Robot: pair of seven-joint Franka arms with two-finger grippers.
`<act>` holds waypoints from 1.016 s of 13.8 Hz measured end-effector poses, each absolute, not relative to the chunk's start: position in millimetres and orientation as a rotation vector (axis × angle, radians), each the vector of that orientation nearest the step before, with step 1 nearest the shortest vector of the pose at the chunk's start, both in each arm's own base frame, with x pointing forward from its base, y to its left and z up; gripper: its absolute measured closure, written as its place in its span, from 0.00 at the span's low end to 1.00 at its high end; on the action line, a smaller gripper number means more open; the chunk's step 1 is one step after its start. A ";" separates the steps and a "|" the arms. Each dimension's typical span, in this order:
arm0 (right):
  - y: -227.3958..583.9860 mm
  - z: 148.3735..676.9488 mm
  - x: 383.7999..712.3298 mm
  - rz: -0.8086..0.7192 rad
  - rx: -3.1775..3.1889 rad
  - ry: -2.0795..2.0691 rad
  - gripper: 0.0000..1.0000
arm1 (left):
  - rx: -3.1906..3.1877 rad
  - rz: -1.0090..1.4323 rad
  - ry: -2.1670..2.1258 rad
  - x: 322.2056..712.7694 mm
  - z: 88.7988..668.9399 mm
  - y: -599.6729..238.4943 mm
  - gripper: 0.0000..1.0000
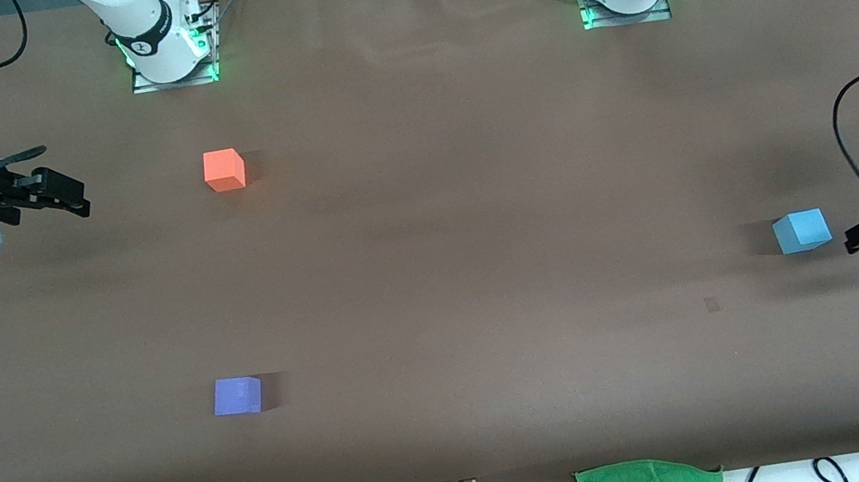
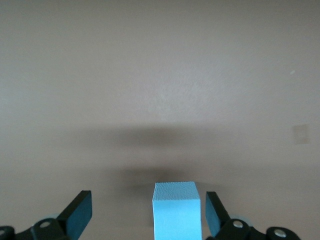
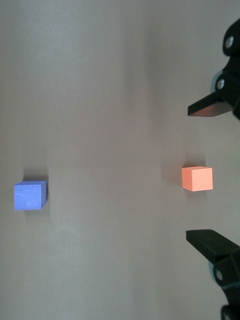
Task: Place blue block between orange and purple blocks
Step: 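Close the left gripper around the light-blue block and lift it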
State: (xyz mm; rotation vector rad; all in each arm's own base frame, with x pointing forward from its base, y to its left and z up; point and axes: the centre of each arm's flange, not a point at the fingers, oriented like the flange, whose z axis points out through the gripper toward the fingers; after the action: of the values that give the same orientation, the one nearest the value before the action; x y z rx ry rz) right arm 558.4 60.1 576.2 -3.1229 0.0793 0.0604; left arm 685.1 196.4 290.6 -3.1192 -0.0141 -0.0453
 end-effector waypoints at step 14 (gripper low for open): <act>60.2 576.2 558.4 0.060 -3.123 0.079 0.00 | -3.165 0.205 0.039 652.0 208.1 178.3 0.00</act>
State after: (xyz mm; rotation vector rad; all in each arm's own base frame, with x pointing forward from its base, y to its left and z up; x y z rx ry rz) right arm 558.4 60.2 576.2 -3.1229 0.0793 0.0603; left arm 652.0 178.3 208.1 -3.1653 0.0387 0.2045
